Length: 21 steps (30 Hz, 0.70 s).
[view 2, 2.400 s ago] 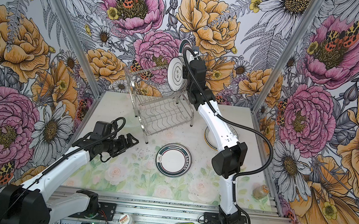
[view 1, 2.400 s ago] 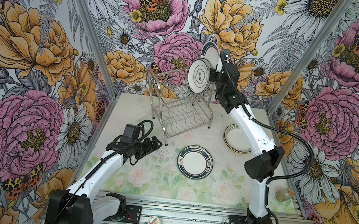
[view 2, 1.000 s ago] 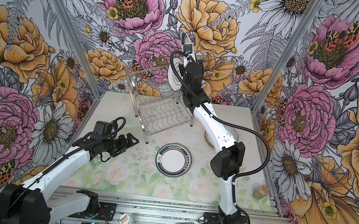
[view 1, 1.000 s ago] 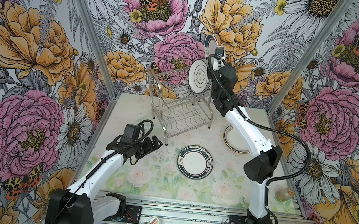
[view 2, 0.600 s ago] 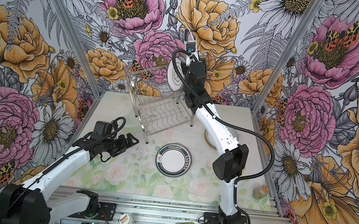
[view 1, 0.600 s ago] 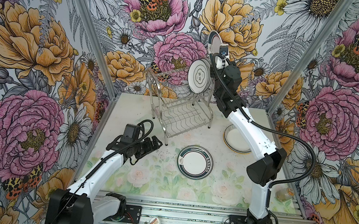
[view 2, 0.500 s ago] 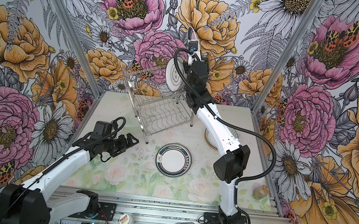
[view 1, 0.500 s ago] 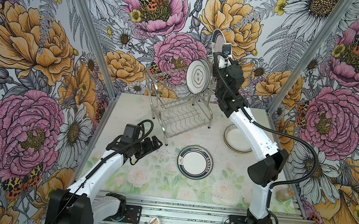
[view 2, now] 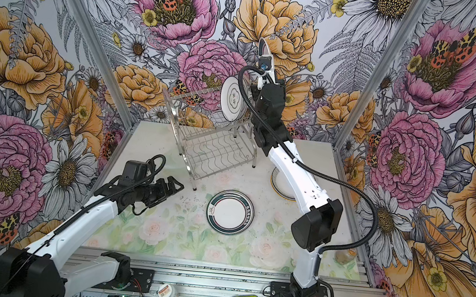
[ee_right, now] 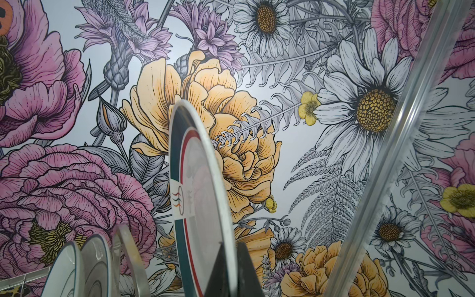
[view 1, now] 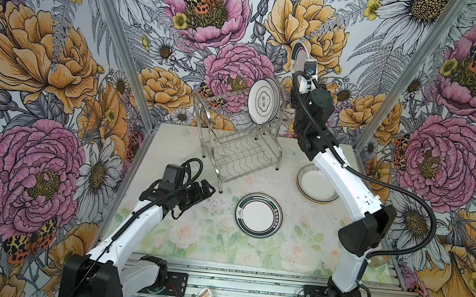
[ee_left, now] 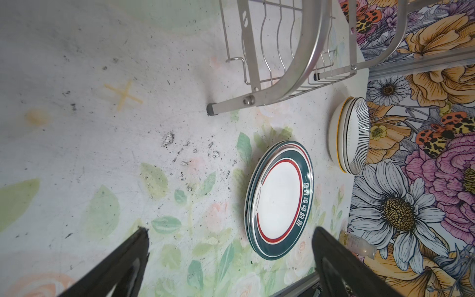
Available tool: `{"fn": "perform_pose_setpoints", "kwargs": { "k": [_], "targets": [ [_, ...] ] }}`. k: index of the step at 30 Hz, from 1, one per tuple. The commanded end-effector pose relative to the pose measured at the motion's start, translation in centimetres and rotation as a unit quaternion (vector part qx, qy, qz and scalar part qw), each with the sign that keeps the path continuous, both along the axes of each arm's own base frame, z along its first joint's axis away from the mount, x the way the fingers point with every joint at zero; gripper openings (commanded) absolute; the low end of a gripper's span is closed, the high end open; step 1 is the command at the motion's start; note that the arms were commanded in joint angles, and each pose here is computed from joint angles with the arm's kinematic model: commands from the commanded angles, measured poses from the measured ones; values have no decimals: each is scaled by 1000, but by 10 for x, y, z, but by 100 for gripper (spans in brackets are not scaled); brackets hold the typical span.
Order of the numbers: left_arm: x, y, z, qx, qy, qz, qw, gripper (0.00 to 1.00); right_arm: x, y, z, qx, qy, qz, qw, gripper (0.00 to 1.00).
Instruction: Unload the plates from the dish rack
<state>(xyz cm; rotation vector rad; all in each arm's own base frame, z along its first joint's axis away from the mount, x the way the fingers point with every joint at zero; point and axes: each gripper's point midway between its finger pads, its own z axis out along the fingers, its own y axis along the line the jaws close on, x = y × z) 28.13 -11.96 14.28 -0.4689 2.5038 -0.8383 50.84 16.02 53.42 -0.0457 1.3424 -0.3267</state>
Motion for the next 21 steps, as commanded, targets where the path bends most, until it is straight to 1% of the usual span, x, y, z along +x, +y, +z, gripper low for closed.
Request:
{"fn": "perform_pose_setpoints", "kwargs": {
  "k": [1,4,8,13,16,17,19,21],
  "targets": [
    [2,-7,15,1,-36,-17,999,99,-41,-27,27,46,-25,1,999,0],
    [1,-12,22,2,-49,-22,999,99,-59,-42,-5,81,13,17,996,0],
    [-1,-25,29,0,-62,-37,997,99,-94,-59,-48,129,59,41,989,0],
    [-5,-51,37,-4,-84,-64,994,99,-139,-70,-109,204,124,82,967,0],
    [-9,-68,38,-3,-93,-80,992,99,-164,-72,-143,255,163,105,947,0],
    [-11,-75,39,-5,-96,-85,992,99,-172,-71,-154,274,177,114,938,0],
    [-12,-85,39,-12,-102,-92,990,99,-184,-66,-175,312,206,133,918,0],
    [-13,-94,41,-18,-112,-98,989,99,-194,-57,-196,356,235,156,891,0]
  ]
}}
